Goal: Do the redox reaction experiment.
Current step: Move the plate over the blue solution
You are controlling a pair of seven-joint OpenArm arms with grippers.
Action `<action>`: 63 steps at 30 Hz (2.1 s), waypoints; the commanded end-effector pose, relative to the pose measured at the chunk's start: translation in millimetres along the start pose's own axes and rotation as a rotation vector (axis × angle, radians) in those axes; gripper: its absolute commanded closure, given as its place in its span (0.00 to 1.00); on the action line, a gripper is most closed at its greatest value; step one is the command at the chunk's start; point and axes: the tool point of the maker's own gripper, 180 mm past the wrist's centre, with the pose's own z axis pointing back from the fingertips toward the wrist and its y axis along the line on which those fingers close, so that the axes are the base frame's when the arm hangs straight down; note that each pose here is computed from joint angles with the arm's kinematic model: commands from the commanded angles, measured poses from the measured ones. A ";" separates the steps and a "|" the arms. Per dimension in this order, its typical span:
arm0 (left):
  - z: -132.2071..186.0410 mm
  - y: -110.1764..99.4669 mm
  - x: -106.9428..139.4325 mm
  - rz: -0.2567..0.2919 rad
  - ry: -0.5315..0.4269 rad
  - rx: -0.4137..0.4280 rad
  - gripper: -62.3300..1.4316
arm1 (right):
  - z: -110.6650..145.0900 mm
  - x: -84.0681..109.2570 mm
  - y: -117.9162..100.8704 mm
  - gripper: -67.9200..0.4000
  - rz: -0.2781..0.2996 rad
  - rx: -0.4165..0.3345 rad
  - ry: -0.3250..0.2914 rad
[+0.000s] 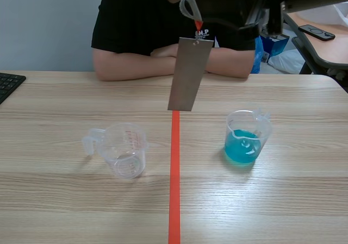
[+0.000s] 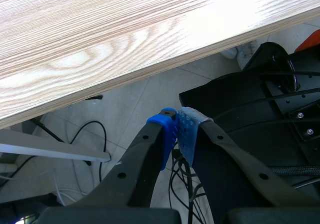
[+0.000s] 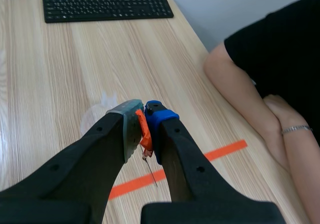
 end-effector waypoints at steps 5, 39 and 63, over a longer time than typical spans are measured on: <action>2.4 2.6 5.2 -0.007 -0.018 0.004 0.91 | 30.6 8.2 -23.1 0.97 0.007 -0.066 0.009; 2.4 2.6 5.1 -0.007 -0.018 0.004 0.91 | 79.8 -42.9 -66.8 0.97 -0.104 -0.210 0.202; 13.2 83.4 63.4 0.019 -0.219 0.089 0.91 | 80.5 -45.0 -68.3 0.97 -0.099 -0.218 0.211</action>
